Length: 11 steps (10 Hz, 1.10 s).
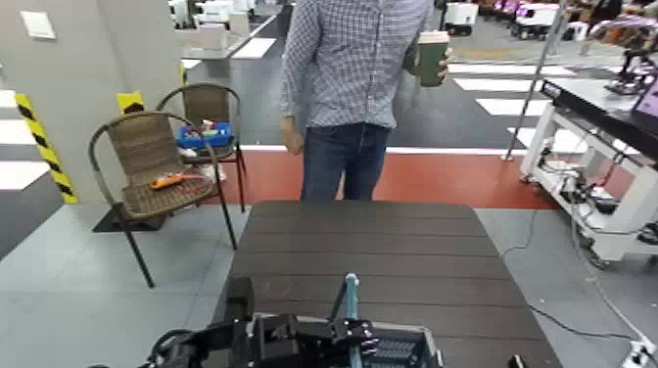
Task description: Grasp the handle of the crate.
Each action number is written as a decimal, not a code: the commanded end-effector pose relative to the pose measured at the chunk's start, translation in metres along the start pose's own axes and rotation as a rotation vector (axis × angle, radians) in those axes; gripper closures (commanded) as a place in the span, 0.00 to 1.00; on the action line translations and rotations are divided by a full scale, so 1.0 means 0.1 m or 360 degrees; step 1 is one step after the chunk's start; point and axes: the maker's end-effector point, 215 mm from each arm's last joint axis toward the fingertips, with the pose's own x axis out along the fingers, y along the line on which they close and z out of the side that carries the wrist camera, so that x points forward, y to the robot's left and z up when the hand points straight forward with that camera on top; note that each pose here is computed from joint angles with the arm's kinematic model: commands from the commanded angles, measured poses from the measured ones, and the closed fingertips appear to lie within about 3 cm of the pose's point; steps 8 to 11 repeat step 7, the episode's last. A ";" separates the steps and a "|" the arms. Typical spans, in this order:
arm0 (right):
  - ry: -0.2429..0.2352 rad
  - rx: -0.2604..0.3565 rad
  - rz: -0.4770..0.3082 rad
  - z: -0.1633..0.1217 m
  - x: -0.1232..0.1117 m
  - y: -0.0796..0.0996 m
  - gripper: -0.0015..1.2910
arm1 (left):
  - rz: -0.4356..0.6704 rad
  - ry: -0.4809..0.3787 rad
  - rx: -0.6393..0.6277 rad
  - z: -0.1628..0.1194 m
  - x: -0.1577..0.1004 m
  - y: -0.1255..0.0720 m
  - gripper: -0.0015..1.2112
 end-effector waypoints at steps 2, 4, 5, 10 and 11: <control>-0.0007 0.0009 0.0003 0.02 0.01 0.01 0.12 | -0.0061 -0.0010 -0.0037 -0.02 0.03 -0.03 0.98; -0.0013 0.0004 0.0002 0.04 0.02 0.01 0.12 | -0.0074 -0.0020 -0.0052 -0.01 0.03 -0.02 0.98; -0.0015 -0.0001 0.0009 0.04 0.02 0.02 0.12 | -0.0075 -0.0024 -0.0052 0.00 0.02 -0.03 0.98; -0.0011 -0.0024 0.0022 0.04 0.04 0.04 0.12 | -0.0079 -0.0027 -0.0054 0.00 0.03 -0.03 0.98; -0.0011 -0.0024 0.0022 0.04 0.04 0.04 0.12 | -0.0079 -0.0027 -0.0054 0.00 0.03 -0.03 0.98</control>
